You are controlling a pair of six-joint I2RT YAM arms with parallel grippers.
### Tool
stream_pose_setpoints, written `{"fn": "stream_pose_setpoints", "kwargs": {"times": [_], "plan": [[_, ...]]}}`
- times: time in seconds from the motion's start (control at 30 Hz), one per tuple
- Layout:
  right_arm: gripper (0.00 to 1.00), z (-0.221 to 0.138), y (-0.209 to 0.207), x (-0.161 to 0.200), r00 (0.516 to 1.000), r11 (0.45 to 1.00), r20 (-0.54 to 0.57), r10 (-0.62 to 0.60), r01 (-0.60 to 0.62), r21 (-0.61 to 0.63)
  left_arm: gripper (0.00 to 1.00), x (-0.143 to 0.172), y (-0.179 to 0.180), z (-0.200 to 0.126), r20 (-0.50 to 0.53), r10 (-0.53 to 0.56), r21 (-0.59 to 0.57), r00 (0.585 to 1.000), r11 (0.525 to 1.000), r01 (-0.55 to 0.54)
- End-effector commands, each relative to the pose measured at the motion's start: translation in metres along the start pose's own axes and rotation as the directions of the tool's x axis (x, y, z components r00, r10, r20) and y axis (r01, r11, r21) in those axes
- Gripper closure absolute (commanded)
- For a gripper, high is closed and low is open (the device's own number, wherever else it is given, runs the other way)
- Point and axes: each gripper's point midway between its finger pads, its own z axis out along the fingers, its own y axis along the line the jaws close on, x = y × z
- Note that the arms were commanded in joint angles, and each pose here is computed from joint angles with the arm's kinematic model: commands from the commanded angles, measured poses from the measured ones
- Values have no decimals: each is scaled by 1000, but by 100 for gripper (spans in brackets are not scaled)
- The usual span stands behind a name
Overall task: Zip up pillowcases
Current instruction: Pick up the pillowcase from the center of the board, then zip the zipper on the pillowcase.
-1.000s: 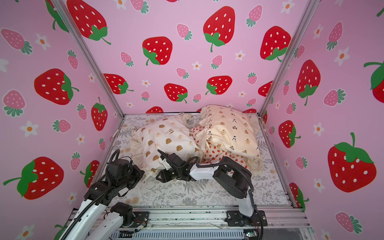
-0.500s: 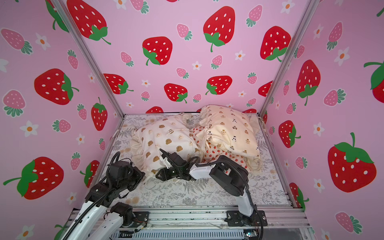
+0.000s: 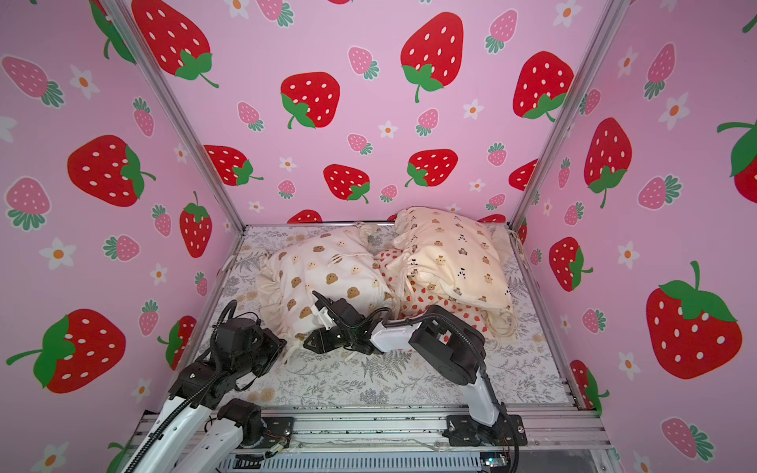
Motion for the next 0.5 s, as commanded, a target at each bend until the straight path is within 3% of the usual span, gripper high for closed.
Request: {"fn": "stream_pose_setpoints", "kwargs": {"times": [0.0, 0.47], "plan": [[68, -1, 16, -14, 999, 999, 44, -15, 17, -46, 100, 1, 2, 0, 0, -7, 0, 1000, 1000, 7], [84, -11, 7, -11, 997, 999, 66, -31, 30, 16, 100, -1, 12, 1, 19, 6, -43, 1000, 999, -6]]}}
